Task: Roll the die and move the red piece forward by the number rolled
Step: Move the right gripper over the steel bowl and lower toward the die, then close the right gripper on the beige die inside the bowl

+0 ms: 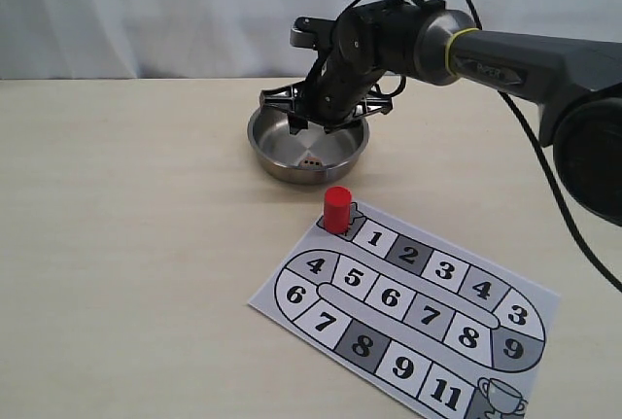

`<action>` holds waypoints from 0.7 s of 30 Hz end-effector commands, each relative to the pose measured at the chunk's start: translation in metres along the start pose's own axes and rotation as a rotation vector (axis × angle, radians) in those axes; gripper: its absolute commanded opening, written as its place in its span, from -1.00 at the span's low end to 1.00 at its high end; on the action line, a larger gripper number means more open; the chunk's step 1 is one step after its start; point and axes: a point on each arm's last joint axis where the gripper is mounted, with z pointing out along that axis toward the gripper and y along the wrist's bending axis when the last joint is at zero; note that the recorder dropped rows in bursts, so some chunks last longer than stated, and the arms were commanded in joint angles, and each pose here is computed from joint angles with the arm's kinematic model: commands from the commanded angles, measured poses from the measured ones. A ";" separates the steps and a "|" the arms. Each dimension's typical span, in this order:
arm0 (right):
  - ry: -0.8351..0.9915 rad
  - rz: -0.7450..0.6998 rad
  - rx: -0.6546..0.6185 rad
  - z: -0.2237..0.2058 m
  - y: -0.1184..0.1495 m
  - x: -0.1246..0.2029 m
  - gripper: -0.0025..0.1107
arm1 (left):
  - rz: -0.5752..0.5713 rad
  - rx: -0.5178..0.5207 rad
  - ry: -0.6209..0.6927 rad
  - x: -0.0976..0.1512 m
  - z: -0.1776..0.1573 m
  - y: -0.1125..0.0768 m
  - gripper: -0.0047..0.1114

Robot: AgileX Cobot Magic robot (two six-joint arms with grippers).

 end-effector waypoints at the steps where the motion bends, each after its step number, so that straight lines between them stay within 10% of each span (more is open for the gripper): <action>1: 0.007 -0.011 0.013 0.009 -0.003 0.003 0.07 | -0.005 0.001 -0.003 0.000 0.000 0.000 -0.92; 21: 0.070 -0.001 0.027 0.035 -0.008 0.017 0.07 | -0.003 0.001 -0.010 0.000 0.000 0.000 -0.92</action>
